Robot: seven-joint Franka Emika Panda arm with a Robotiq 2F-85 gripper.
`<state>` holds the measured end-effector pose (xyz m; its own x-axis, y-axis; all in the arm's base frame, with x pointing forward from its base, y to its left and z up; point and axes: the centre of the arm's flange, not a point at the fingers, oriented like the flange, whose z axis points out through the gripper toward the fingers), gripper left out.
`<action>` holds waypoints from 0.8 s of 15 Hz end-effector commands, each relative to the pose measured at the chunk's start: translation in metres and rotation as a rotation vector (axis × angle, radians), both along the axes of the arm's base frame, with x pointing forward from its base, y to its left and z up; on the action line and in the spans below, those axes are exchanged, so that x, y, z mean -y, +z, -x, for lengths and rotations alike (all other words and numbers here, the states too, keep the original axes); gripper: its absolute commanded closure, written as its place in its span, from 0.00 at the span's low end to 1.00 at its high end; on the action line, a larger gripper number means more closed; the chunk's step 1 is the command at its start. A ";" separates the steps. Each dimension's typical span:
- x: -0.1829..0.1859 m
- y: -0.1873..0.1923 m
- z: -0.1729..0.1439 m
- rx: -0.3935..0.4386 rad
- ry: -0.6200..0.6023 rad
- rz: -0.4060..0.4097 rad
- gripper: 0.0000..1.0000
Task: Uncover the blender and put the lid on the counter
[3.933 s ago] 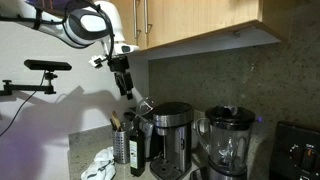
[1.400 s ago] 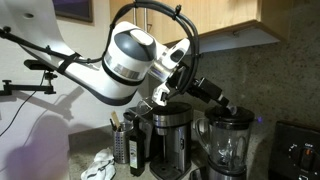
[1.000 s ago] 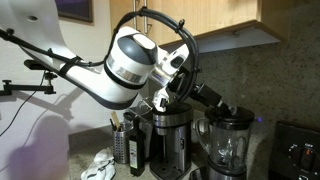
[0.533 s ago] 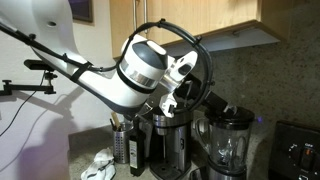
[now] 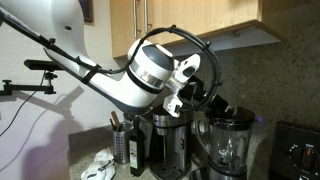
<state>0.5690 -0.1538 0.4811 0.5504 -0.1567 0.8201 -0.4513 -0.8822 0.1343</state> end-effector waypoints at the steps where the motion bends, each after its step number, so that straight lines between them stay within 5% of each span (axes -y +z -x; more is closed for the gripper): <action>1: -0.004 -0.004 -0.005 0.008 -0.018 0.014 0.70; 4: -0.005 -0.001 -0.005 0.013 -0.023 0.017 0.79; 12: -0.004 0.014 -0.006 0.052 -0.038 0.017 0.81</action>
<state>0.5719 -0.1476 0.4844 0.5389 -0.1618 0.8267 -0.4524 -0.8834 0.1220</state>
